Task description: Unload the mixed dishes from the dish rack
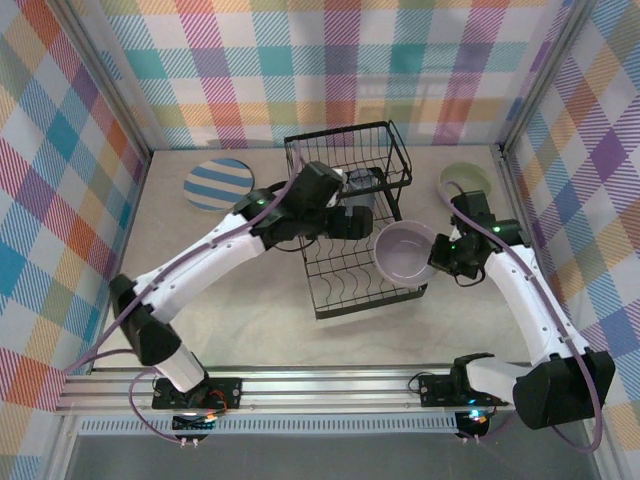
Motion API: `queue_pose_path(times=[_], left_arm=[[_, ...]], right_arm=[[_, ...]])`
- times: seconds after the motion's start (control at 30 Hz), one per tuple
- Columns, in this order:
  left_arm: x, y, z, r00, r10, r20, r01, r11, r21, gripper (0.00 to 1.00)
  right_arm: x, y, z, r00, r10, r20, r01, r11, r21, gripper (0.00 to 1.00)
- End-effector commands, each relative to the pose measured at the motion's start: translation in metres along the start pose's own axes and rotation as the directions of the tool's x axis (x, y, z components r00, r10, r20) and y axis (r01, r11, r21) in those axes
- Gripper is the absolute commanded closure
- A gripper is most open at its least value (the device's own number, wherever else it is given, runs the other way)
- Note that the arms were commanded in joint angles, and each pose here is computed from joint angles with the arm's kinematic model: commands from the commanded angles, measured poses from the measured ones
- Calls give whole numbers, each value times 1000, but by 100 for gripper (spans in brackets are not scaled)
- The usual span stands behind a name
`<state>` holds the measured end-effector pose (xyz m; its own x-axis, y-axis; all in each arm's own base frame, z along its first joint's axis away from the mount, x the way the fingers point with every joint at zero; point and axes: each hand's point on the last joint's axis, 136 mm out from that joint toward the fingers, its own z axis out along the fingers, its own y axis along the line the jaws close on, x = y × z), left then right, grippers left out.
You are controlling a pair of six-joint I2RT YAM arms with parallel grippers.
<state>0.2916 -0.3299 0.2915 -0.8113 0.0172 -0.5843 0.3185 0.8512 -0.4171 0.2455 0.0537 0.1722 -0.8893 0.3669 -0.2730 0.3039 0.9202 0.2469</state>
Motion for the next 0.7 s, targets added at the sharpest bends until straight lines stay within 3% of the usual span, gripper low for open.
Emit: queue_pose_path(times=[0.0, 0.3, 0.67], left_arm=[[-6, -2, -25, 998, 6, 66, -10, 998, 68, 0], [11, 29, -53, 994, -27, 102, 18, 996, 83, 0], [44, 51, -70, 995, -41, 91, 30, 992, 122, 0]], right_arm=[[-18, 2, -27, 992, 81, 92, -75, 995, -64, 100], [-36, -31, -35, 946, 294, 140, -288, 956, -57, 100], [-116, -45, -40, 848, 486, 212, -468, 874, -129, 100]])
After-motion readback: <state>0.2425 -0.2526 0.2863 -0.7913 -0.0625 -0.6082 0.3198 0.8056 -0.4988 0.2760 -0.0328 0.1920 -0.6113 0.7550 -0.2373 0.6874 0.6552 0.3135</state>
